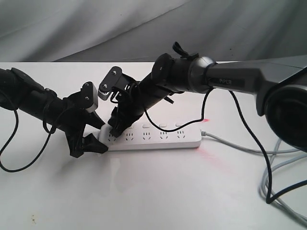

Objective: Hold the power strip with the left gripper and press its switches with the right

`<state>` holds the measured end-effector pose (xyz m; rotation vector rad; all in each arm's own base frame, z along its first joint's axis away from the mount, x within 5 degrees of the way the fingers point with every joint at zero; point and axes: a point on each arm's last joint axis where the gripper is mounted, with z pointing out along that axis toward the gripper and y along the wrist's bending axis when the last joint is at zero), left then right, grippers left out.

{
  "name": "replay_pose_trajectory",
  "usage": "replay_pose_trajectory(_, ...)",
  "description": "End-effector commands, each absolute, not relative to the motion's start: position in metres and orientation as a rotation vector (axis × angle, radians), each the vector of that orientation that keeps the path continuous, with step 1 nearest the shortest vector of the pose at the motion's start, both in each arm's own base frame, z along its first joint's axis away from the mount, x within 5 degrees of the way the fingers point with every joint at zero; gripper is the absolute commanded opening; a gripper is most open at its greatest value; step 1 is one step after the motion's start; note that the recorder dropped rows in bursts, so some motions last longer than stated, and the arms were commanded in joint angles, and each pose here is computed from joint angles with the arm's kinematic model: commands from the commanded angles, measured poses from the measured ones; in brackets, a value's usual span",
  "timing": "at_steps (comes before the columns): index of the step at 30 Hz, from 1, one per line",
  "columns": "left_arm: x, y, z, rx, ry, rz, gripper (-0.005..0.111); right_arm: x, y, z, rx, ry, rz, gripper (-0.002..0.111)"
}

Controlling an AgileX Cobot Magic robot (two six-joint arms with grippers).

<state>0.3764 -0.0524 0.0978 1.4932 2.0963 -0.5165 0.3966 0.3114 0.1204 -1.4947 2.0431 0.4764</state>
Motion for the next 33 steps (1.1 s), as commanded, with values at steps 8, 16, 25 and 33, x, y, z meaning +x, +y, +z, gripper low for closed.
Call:
replay_pose_trajectory(8,0.378,-0.053,0.1,1.481,2.09,-0.513,0.054,0.394,0.311,0.113,-1.577,2.031,0.442,0.032)
replay_pose_trajectory(16,0.378,-0.053,0.1,1.481,2.09,-0.513,0.054,0.393,0.31,0.101,-1.599,2.054,0.449,0.032)
replay_pose_trajectory(25,0.378,-0.053,0.1,1.481,2.09,-0.513,0.054,0.39,0.308,0.095,-1.653,2.074,0.466,0.032)
replay_pose_trajectory(33,0.378,-0.053,0.1,1.481,2.09,-0.513,0.054,0.389,0.306,0.082,-1.692,2.087,0.445,0.032)
